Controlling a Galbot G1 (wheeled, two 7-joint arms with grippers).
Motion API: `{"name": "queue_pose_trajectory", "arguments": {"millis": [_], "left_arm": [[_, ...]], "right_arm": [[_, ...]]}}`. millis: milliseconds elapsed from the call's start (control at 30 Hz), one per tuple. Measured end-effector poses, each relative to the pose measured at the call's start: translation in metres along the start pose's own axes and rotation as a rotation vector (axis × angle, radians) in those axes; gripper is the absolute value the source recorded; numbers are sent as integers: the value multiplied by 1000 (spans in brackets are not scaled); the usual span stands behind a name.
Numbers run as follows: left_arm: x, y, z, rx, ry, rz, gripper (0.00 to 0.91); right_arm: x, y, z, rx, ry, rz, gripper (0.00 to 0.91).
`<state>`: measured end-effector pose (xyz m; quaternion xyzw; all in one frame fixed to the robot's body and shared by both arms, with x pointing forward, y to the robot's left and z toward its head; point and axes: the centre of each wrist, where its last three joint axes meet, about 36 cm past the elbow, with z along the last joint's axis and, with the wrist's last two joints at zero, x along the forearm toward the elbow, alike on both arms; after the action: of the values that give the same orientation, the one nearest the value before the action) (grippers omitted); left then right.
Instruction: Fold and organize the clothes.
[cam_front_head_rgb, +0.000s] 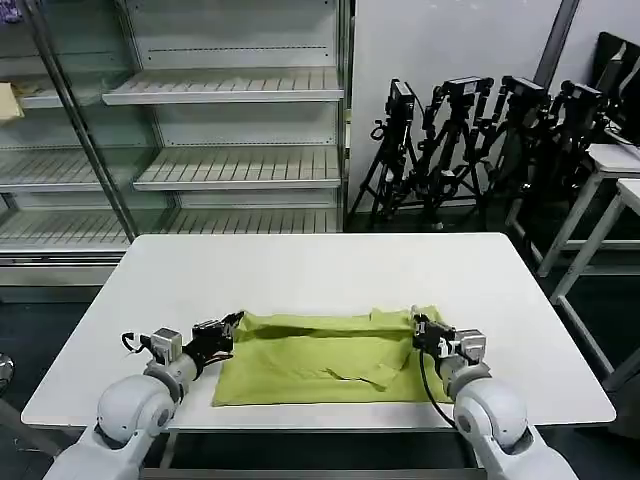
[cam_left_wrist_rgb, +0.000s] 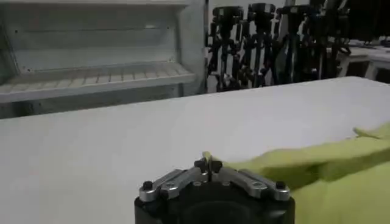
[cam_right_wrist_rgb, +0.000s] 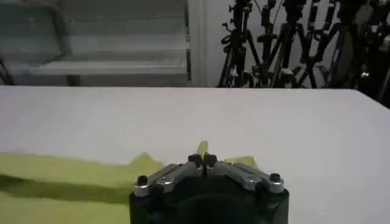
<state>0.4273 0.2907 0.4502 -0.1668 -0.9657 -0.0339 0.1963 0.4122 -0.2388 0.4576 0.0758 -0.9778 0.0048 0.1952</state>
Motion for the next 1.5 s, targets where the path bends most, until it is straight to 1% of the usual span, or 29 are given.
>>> {"name": "queue_pose_trajectory", "arguments": {"millis": [400, 767, 1067, 1100, 1133, 1167, 1367, 1500], "left_arm": [[7, 0, 4, -9, 12, 0, 10], [14, -1, 9, -30, 48, -11, 10], [22, -3, 16, -43, 83, -16, 10], [22, -3, 18, -43, 88, -16, 796], [23, -4, 20, -44, 93, -16, 796], [24, -5, 21, -45, 96, -15, 907], [28, -11, 25, -56, 107, -21, 907], [30, -14, 22, -54, 86, -40, 907]], "right_arm": [[17, -1, 0, 15, -4, 3, 0], [18, -3, 11, 26, 28, 8, 0], [19, -3, 16, 37, 41, 13, 0], [20, -4, 17, 38, 42, 14, 101], [20, -4, 17, 39, 44, 14, 907], [20, -4, 18, 40, 46, 14, 907], [25, -5, 19, 48, 45, 19, 907], [30, -8, 17, 53, 37, 31, 907]]}}
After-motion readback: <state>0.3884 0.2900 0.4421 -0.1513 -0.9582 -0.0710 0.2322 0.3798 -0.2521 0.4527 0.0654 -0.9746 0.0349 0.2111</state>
